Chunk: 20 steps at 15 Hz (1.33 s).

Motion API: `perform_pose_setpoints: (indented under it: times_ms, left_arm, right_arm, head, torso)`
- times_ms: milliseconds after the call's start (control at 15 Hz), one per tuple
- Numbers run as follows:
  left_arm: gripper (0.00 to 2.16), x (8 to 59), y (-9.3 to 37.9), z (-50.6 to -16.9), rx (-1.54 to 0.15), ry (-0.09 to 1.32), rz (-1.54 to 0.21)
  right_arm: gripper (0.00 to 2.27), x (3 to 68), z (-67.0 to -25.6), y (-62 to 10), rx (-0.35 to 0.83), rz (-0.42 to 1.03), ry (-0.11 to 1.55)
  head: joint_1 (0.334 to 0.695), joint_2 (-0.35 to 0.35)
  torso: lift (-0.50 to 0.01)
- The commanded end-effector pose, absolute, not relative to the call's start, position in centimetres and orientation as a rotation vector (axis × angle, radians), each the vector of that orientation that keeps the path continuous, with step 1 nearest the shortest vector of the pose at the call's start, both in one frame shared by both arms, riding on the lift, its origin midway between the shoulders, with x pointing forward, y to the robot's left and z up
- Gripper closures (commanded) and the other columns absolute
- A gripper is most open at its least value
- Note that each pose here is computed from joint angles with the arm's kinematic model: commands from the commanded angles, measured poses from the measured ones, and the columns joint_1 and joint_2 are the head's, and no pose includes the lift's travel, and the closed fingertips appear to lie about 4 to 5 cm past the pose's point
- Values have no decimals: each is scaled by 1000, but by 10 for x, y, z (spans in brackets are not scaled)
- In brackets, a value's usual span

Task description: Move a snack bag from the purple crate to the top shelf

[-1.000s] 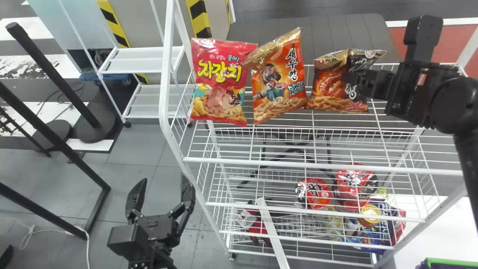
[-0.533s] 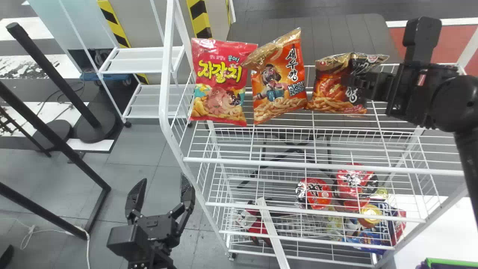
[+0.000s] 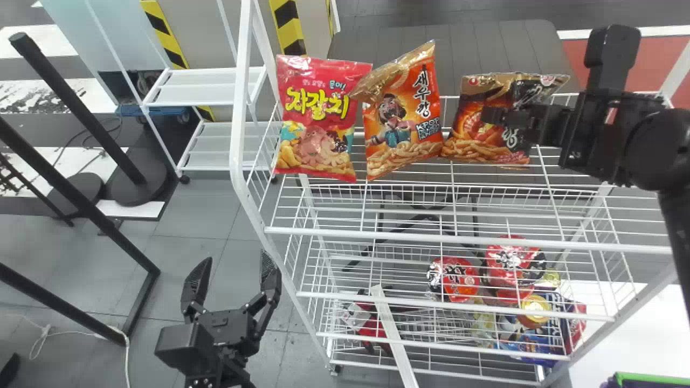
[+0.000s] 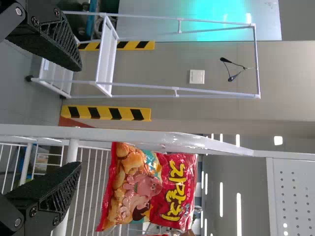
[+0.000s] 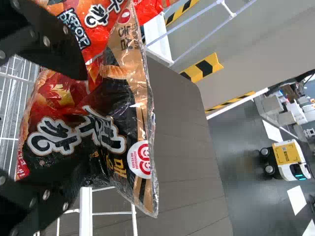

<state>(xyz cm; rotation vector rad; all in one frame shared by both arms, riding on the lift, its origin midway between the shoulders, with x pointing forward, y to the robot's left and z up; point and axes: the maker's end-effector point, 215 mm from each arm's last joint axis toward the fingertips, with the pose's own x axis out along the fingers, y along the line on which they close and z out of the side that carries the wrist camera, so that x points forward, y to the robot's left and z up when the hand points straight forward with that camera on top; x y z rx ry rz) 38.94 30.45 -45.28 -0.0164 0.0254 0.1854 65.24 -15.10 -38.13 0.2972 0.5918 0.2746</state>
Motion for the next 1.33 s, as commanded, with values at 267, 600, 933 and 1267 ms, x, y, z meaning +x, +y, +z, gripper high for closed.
perform_pose_setpoints:
  times_ms: [267, 600, 933, 1267]
  left_arm:
    - [147, 390, 304, -453, -18, 26, 185]
    - [147, 390, 303, -453, -20, 24, 186]
    - [147, 390, 301, -452, -21, 23, 183]
    - [147, 392, 299, -451, -24, 21, 181]
  right_arm:
    - [56, 644, -382, -146, 310, 295, 611]
    - [56, 614, -382, -141, 311, 315, 616]
    - [60, 547, -383, -174, 308, 291, 549]
    - [63, 503, -366, -221, 248, 226, 312]
  head:
    - [695, 165]
    - [695, 171]
    - [695, 172]
    - [695, 130]
  torso:
    - [0]
    - [0]
    - [0]
    - [0]
